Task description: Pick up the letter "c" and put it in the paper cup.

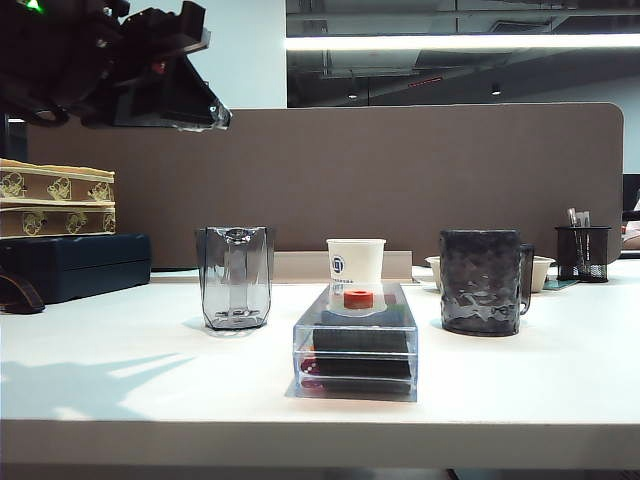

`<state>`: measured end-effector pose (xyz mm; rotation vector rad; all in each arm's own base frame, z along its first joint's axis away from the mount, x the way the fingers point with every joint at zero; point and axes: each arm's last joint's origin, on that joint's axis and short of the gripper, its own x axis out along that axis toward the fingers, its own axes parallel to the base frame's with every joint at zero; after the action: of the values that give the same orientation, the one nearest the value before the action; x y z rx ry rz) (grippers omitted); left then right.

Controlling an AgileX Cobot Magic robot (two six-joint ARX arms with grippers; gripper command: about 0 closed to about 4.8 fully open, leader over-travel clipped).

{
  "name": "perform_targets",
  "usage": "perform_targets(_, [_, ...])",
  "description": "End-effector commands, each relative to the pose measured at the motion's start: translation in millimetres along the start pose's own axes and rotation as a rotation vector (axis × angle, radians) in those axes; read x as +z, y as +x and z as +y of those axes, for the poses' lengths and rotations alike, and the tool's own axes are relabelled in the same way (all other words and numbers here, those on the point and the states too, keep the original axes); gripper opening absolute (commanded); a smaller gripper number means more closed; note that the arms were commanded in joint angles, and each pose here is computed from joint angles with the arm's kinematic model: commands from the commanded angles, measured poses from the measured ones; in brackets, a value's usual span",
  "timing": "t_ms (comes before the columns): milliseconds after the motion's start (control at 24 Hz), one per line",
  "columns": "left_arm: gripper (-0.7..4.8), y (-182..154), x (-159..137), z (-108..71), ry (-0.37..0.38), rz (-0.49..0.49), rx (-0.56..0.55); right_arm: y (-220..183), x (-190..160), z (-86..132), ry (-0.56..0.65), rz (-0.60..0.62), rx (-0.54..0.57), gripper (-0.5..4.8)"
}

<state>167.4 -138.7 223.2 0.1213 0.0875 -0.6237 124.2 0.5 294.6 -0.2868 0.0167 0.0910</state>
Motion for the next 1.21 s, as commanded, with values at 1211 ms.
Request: perform_targets(1211, [1.57, 60.5, -26.9, -13.6, 0.101, 0.152, -0.243, 58.1, -7.3, -0.1, 0.092, 0.149, 0.099, 1.49])
